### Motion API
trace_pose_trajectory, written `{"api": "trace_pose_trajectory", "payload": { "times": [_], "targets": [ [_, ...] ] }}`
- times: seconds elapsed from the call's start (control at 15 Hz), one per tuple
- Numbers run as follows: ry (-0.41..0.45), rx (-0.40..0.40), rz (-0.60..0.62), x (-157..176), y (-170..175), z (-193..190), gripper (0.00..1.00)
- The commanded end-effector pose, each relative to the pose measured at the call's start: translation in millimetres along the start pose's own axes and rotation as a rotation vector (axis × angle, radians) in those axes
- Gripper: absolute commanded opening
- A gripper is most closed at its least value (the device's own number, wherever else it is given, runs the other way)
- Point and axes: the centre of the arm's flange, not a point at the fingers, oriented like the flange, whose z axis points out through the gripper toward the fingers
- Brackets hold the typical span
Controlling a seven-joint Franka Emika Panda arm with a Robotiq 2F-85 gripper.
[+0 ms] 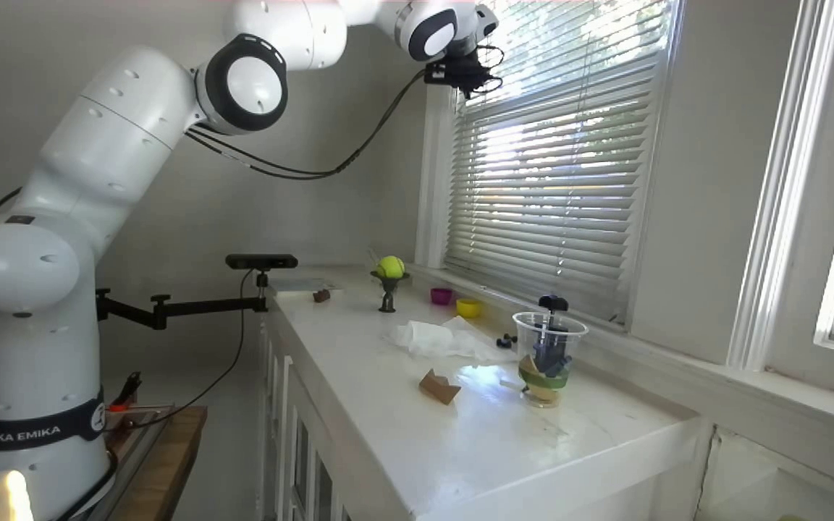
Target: Open up the blinds
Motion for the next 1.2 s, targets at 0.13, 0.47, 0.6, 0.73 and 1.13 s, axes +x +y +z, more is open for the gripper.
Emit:
{"api": "trace_pose_trajectory", "payload": {
  "times": [0.13,0.47,0.6,0.73,1.13],
  "targets": [
    [0.004,-0.007,-0.001,1,2,-4,0.02],
    [0.002,-0.005,0.000,0,2,-2,0.02],
    [0.002,-0.005,0.000,0,2,-1,0.02],
    [0.016,-0.005,0.009,-1,-3,-8,0.00],
    [0.025,-0.039,0.039,-18,-23,-39,0.00]
  ]
}}
